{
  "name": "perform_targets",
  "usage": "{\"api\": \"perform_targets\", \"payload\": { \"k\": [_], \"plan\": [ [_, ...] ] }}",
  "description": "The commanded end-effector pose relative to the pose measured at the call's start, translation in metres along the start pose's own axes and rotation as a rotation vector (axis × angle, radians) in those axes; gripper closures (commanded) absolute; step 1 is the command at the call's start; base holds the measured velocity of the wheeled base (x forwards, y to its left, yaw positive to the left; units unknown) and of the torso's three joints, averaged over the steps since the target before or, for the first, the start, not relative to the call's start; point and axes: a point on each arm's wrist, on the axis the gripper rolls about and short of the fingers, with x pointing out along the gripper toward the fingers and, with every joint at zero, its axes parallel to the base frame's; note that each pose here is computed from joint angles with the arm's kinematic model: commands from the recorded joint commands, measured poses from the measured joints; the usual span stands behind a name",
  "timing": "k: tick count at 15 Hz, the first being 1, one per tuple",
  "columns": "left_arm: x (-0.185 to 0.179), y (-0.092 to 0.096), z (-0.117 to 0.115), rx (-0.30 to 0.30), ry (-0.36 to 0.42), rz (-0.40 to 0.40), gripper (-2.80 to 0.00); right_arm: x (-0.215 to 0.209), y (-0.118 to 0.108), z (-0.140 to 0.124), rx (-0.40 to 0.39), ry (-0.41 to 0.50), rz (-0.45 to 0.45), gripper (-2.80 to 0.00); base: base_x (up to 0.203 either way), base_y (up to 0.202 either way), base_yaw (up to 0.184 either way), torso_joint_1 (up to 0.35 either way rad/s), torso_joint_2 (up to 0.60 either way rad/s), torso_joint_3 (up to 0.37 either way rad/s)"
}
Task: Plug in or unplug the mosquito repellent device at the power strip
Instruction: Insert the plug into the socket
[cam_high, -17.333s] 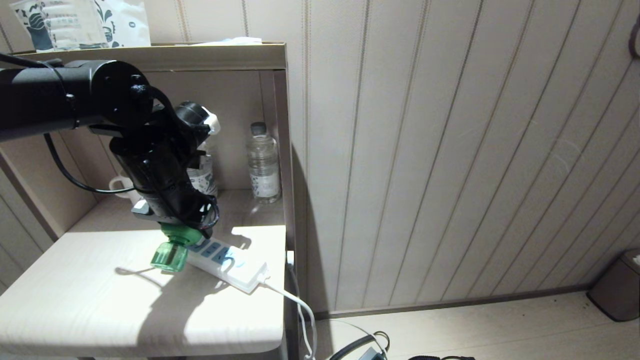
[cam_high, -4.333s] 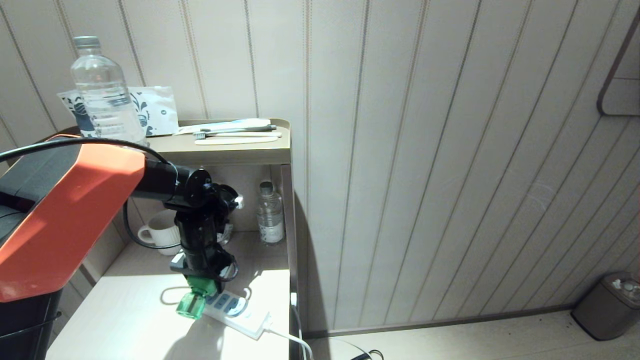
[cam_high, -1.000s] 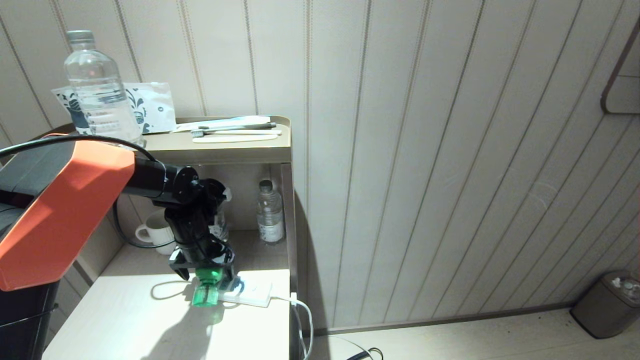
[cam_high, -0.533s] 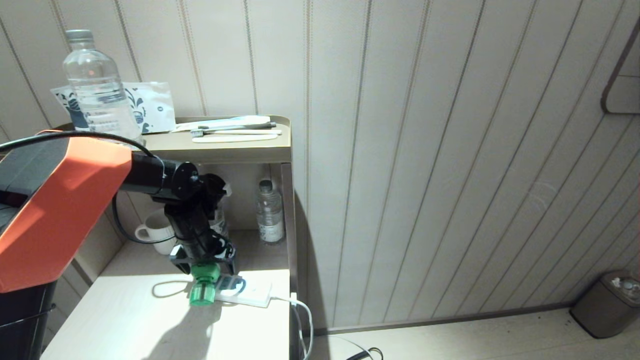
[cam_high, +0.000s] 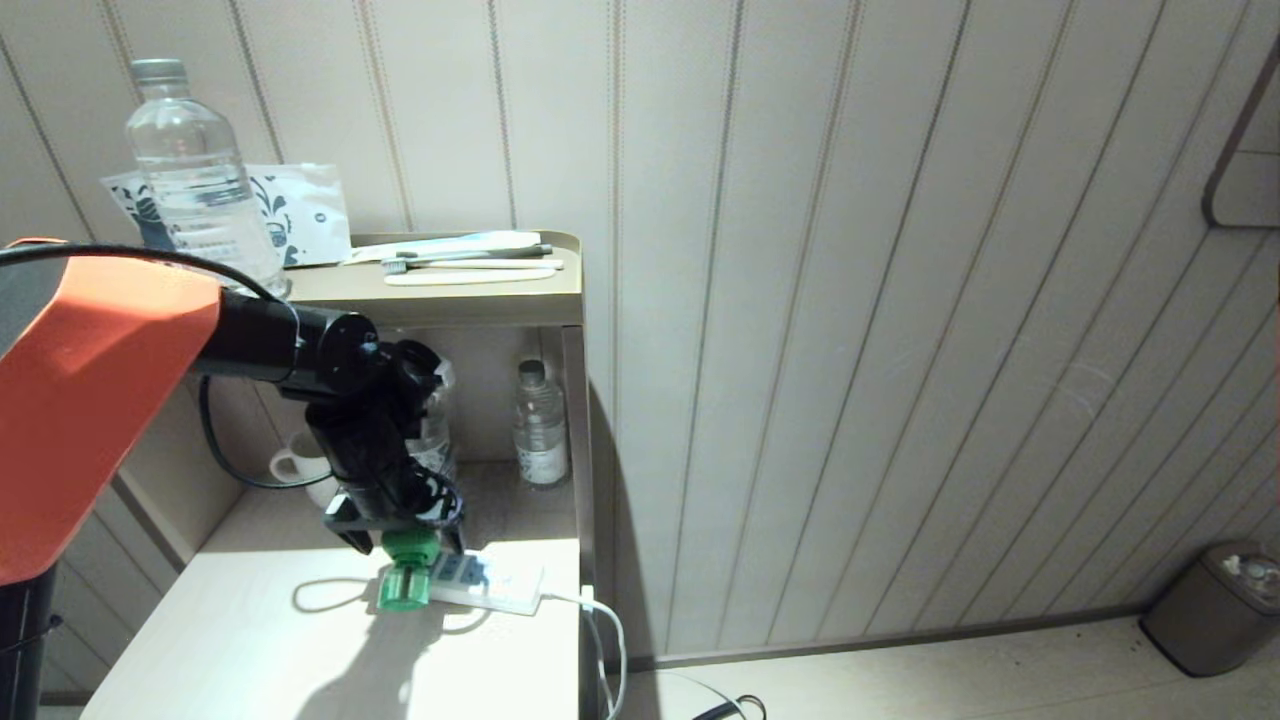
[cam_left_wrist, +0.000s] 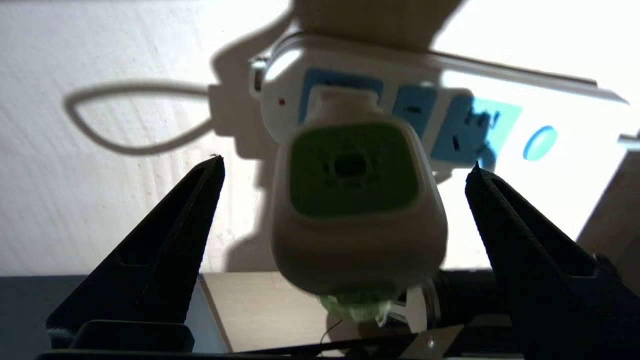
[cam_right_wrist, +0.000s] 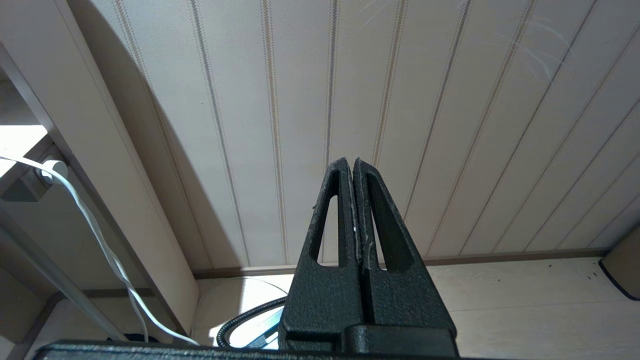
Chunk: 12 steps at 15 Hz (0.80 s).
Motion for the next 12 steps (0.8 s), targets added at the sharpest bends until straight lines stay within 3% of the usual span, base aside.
{"api": "perform_targets", "payload": {
  "k": [1, 7, 12],
  "plan": [
    [-0.020, 0.000, -0.012, 0.011, -0.022, -0.025, -2.80, 0.000, 0.000, 0.000, 0.000, 0.000, 0.000, 0.00, 0.000, 0.000, 0.000, 0.000, 0.00, 0.000],
    [-0.057, -0.001, -0.027, 0.023, -0.092, -0.036, -2.80, 0.000, 0.000, 0.000, 0.000, 0.000, 0.001, 0.00, 0.000, 0.000, 0.000, 0.000, 0.00, 0.000],
    [-0.100, 0.004, -0.039, 0.018, -0.212, -0.056, -2.80, 0.000, 0.000, 0.000, 0.000, 0.000, 0.000, 0.00, 0.000, 0.000, 0.000, 0.000, 0.00, 0.000]
  ]
}}
